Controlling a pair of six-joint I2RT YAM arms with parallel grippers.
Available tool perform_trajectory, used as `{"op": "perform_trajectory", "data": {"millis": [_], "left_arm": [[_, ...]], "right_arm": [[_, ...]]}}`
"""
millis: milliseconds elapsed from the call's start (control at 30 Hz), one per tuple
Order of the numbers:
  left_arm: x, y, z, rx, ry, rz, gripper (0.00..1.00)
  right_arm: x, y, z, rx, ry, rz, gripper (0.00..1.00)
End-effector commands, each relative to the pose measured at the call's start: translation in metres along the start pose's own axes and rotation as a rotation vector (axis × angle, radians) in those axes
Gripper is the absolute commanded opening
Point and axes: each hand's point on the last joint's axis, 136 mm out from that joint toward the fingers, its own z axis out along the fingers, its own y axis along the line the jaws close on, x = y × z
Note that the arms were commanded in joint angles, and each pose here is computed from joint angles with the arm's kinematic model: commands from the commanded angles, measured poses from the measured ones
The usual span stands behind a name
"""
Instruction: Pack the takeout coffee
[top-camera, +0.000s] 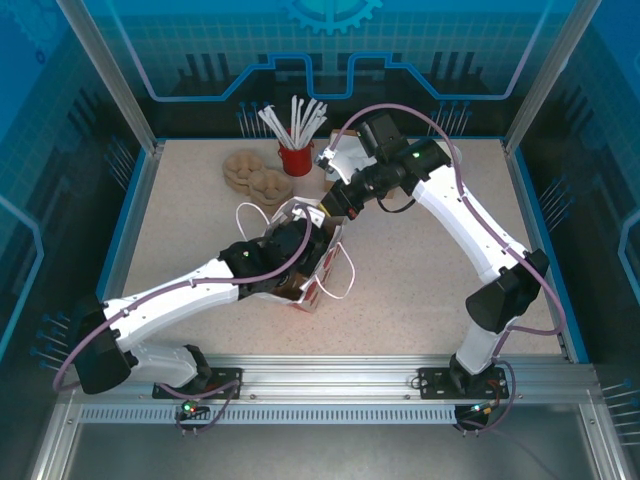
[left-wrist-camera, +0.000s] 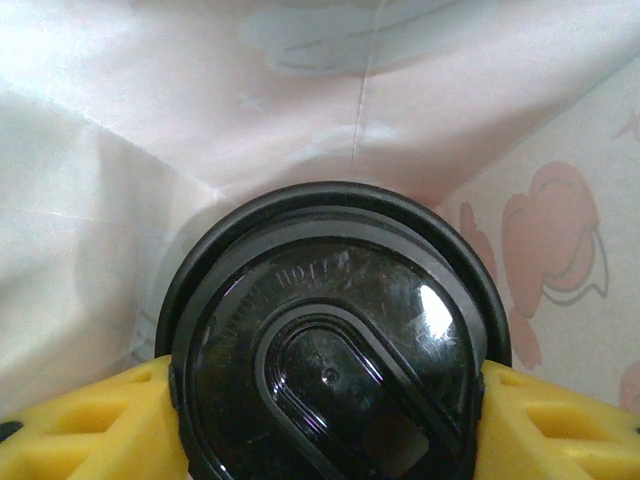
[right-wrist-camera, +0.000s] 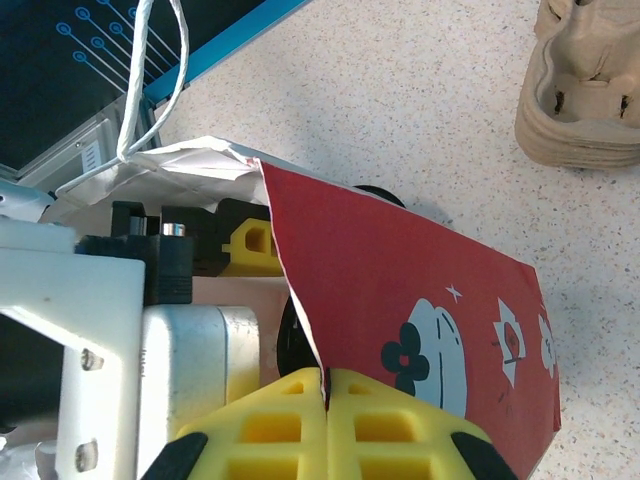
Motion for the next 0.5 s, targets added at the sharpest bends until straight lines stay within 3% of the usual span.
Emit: {"op": "perform_trajectory", "data": {"millis": [0, 467], "left_arm": [[0.006, -0.004, 0.007, -0.005, 0.020, 0.017, 0.59], [-0.004, 0.001, -0.015, 0.048, -0.081, -0.030, 0.61]], "right_arm": [[-0.011, 0.044, -0.013, -0.115, -0.047, -0.064, 0.00], [-0.019, 0.039, -0.014, -0.074, -0.070, -0.096, 0.00]]}}
